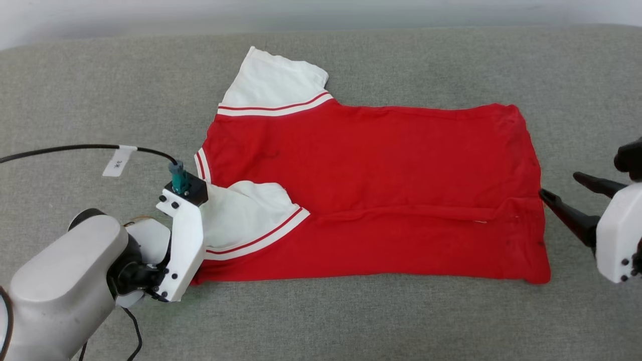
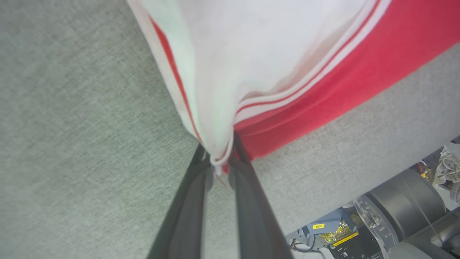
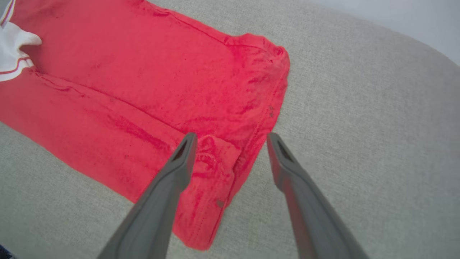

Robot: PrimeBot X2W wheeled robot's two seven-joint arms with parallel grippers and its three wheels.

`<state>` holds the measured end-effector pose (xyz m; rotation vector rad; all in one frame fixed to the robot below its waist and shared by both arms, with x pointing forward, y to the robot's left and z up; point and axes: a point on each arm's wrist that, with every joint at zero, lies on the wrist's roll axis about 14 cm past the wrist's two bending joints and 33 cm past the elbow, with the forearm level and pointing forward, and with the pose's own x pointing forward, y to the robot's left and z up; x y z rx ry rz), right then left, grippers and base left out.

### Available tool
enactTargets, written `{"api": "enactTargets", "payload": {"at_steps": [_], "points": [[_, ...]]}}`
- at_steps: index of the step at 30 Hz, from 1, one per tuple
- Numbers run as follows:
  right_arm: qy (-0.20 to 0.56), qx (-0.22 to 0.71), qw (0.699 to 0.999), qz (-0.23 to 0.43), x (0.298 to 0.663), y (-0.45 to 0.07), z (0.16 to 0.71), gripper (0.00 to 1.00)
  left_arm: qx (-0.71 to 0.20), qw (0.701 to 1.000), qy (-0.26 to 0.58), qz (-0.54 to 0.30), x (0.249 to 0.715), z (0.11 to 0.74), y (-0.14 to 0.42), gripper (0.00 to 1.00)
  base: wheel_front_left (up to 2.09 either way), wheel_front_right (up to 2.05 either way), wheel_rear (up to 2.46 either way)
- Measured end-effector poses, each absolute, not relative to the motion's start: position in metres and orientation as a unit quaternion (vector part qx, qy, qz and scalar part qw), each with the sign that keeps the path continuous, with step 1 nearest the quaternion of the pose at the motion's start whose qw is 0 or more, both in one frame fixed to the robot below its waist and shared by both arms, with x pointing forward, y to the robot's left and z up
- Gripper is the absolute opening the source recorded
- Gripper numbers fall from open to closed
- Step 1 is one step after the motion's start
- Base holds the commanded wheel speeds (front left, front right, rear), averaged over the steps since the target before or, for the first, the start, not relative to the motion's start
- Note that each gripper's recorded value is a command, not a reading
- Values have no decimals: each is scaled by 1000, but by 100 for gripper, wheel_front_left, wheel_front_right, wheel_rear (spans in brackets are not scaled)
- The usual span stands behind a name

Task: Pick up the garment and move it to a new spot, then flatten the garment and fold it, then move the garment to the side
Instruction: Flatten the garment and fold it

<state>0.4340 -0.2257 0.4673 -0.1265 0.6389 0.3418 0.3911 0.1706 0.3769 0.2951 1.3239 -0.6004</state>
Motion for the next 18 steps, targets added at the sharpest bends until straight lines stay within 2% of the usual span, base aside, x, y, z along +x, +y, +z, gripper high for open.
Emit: {"api": "enactTargets", "payload": {"at_steps": [4, 8, 18], "points": [[358, -97, 915, 162, 434, -240, 480, 100, 145, 744, 587, -284, 391, 387, 168, 0, 0, 0, 0], [447, -124, 871, 164, 419, -250, 469, 100, 150, 752, 572, -291, 396, 397, 166, 0, 0, 0, 0], [592, -92, 783, 167, 392, -247, 417, 100, 153, 755, 561, -304, 400, 399, 162, 0, 0, 0, 0]]}}
